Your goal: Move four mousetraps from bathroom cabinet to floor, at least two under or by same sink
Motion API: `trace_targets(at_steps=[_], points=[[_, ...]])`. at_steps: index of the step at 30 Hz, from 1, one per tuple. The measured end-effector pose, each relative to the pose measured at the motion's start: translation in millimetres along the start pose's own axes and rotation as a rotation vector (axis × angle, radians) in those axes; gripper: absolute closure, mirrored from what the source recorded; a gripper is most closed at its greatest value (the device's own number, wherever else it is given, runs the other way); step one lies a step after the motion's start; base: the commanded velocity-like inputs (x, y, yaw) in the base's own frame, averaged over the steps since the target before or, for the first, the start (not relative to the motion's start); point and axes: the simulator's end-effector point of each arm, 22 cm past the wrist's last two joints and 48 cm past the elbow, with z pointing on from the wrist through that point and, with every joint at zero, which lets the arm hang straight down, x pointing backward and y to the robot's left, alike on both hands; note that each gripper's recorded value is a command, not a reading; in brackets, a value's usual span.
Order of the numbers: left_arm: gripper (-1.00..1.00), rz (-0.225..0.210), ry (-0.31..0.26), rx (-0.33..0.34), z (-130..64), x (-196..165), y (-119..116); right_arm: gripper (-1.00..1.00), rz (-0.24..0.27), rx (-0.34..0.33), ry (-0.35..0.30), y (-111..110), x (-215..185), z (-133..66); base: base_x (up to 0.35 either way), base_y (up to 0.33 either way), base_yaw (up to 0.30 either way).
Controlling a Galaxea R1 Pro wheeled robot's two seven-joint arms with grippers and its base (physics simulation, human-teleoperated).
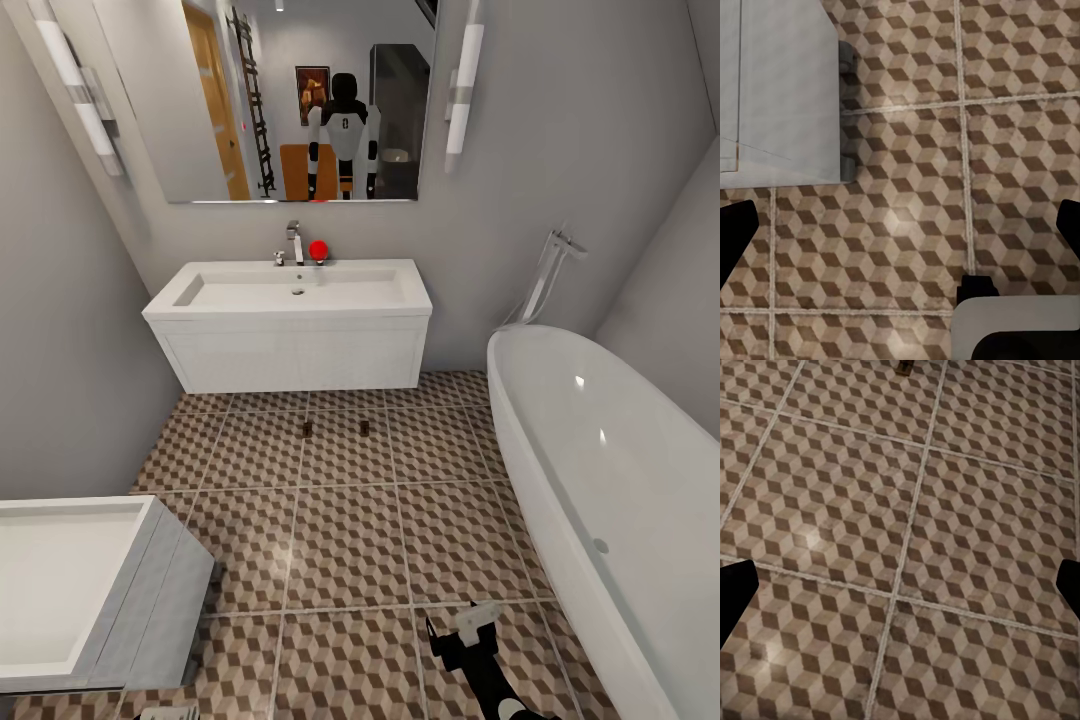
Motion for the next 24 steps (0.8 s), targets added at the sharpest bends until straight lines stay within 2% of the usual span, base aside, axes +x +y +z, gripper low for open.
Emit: trace_targets(at_steps=[24], points=[[-1.00, -0.002, -0.018, -0.001, -0.7, -8.4, 0.7, -1.00, -0.003, 0.005, -0.017, -2.4, -9.0, -1.1, 0.000, 0.000, 0.000]])
